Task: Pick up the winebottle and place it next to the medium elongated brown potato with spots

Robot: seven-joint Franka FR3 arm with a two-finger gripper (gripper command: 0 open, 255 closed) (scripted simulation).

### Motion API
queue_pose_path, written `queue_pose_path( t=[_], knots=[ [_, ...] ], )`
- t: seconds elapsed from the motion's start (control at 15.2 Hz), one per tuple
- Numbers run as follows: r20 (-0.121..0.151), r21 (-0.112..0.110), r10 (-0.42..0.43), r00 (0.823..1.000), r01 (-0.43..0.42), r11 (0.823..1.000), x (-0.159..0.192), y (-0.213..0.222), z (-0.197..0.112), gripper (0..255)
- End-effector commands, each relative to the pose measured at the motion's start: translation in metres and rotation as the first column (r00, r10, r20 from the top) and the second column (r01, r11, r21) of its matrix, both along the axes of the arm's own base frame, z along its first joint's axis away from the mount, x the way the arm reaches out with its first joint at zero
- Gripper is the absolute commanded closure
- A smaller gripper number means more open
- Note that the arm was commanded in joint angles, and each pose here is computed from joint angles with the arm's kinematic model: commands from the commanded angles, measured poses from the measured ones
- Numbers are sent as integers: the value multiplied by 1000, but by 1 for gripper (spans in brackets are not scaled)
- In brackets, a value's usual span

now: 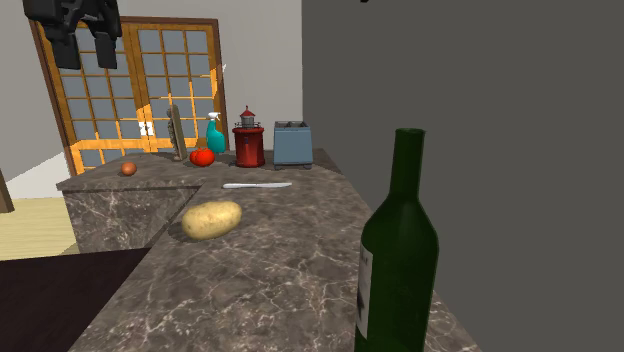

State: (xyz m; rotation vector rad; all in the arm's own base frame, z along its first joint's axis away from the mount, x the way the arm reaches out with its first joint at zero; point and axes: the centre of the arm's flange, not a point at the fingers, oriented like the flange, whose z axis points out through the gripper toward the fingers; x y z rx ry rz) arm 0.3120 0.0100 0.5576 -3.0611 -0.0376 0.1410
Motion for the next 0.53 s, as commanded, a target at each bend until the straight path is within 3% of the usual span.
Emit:
queue_pose_path(
  t=[0.0, 0.46],
  knots=[
    [0, 0, 0, 1000, 0, 1000, 0, 0, 0, 0],
    [43, -15, 10, 999, -9, 1000, 75, -36, -20, 0]
  ],
)
